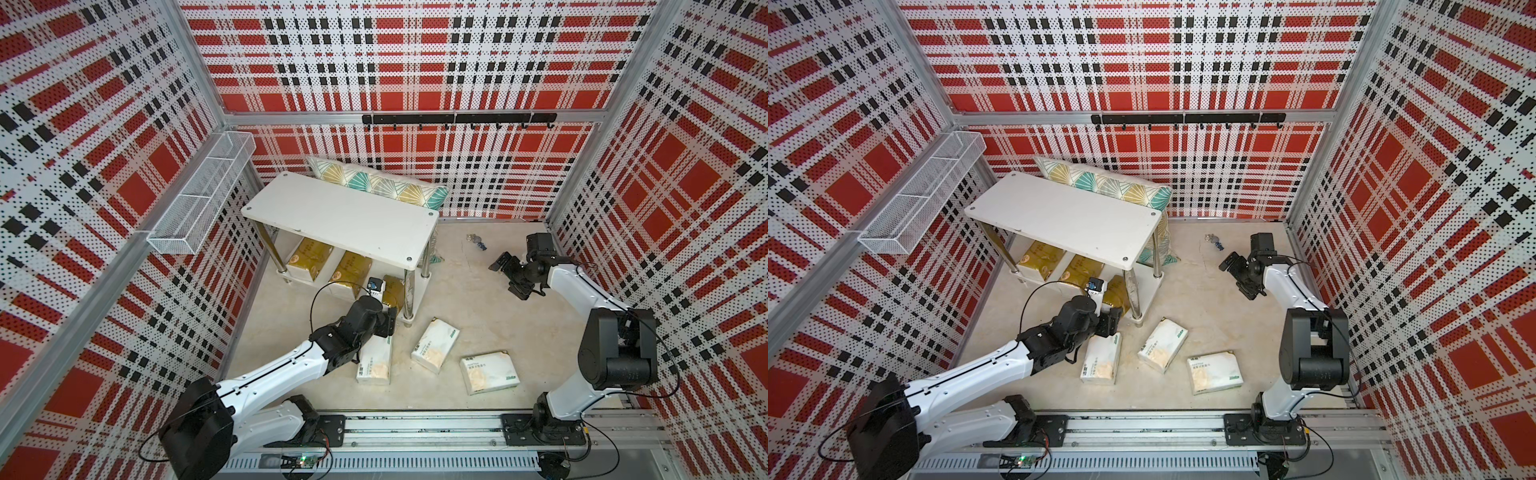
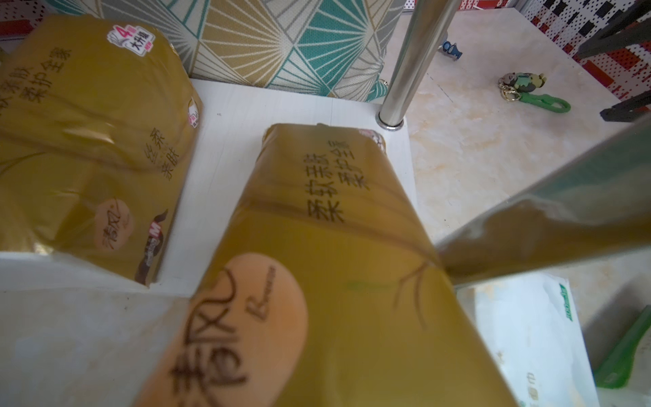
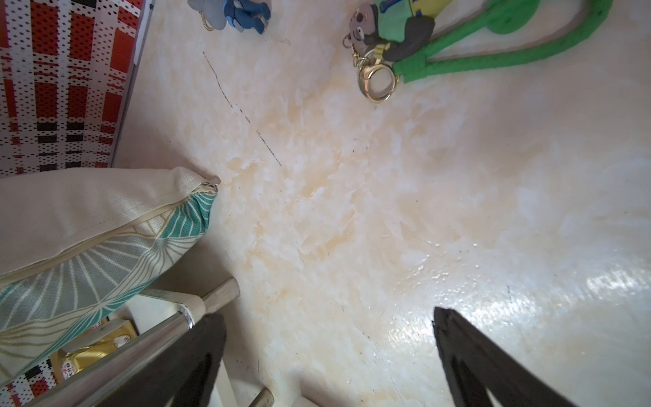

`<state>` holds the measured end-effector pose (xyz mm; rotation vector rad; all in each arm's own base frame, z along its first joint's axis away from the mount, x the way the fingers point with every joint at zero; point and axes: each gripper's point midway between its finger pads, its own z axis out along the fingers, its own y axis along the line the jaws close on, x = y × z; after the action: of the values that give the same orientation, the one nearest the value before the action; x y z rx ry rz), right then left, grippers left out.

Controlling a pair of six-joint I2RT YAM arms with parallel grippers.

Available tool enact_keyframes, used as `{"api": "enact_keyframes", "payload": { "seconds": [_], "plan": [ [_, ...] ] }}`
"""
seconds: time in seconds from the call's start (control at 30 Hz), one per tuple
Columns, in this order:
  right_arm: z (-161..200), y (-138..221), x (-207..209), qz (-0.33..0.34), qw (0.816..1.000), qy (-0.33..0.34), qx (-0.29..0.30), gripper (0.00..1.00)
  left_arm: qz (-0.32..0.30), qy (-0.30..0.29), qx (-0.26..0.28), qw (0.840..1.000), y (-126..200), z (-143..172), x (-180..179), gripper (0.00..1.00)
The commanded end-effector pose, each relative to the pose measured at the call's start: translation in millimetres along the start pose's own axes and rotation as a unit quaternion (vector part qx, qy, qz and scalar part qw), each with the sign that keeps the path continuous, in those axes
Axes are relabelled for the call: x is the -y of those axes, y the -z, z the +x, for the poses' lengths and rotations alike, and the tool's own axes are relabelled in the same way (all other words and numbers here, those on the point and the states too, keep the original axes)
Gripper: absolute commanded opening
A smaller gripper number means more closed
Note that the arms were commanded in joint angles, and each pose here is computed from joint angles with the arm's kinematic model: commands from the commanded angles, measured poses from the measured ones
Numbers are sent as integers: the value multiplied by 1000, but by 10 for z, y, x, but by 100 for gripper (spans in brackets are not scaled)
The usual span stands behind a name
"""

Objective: Place the tissue boxes on the shelf by color
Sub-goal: Place a box of tissues on the shelf.

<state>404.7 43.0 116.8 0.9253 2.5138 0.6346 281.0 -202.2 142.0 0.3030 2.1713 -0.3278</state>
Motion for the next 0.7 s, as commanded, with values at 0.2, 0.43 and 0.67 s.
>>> {"api": "enact_keyframes", "payload": {
  "seconds": [0.2, 0.43, 0.67],
  "plan": [
    [49, -21, -14, -6, 1000, 2, -2, 100, 31, -21, 1, 999, -180, 92, -40, 76],
    [73, -50, -23, -6, 1000, 1, -7, 100, 47, -29, -5, 998, -363, 106, 12, 78],
    [84, -50, -34, -9, 1000, 1, -9, 100, 35, -30, -29, 999, -528, 205, -33, 82]
  ]
}}
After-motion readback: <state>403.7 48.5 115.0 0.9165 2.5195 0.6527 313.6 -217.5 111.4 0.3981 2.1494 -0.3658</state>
